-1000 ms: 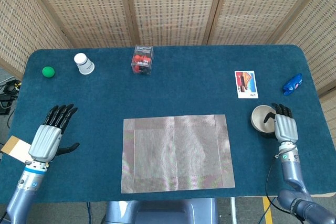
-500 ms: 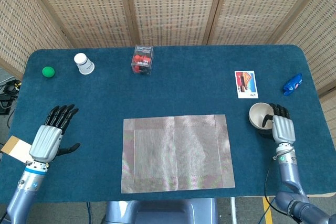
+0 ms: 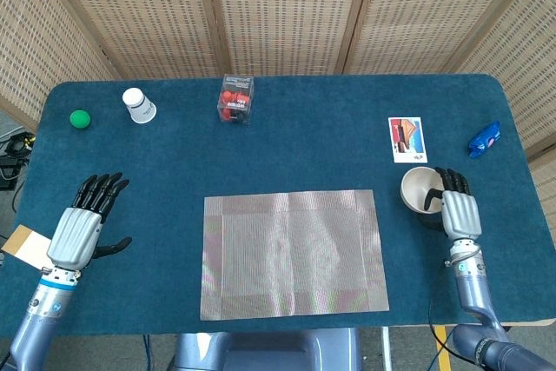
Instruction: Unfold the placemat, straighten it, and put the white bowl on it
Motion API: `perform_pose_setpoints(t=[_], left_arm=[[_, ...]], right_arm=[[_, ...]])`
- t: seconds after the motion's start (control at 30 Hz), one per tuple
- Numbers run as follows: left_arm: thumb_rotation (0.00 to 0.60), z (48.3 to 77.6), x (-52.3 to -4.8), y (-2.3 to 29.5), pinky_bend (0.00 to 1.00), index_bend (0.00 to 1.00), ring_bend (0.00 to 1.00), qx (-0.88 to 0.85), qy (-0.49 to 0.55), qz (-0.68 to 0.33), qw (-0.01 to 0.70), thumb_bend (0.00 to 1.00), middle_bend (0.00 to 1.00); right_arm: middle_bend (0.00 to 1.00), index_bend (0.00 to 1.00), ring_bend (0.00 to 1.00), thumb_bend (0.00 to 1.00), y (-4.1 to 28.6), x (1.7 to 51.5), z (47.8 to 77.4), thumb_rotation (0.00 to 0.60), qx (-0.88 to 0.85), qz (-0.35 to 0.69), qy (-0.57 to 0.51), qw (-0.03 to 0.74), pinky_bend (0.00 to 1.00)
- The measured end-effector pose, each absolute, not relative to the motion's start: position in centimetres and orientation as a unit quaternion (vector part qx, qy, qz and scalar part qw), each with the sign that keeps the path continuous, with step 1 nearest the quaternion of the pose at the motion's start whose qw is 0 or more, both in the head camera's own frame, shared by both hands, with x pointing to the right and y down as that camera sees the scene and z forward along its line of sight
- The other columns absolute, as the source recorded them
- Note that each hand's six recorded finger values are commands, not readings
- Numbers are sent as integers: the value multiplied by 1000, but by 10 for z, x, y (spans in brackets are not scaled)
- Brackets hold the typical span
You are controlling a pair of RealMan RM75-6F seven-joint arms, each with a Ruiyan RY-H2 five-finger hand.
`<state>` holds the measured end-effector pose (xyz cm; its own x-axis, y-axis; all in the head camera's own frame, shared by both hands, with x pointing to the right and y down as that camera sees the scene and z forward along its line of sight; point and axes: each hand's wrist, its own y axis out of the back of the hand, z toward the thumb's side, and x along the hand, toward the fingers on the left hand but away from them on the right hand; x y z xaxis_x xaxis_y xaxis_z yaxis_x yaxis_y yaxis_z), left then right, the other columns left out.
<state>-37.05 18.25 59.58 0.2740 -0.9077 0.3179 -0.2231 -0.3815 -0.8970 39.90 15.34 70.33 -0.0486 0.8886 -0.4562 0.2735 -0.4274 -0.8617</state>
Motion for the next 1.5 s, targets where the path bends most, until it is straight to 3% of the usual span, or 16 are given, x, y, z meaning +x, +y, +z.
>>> perform_pose_setpoints(t=[0.67,1.03,1.5], left_arm=[[600,593,-376,178,0,87,0,-699,415,-445,377,8,0],[600,586,-384,175,0,88,0,-695,430,-440,372,8,0],[600,585,-407,169,0,88,0,-686,447,-451,355,8,0]], right_arm=[[234,697,46,447,188,263,666,600,-734,460,-398,302,29],[247,709,46,454,197,198,671,600,-770,426,-377,290,28],[249,708,46,449,209,155,688,600,-790,416,-371,254,28]])
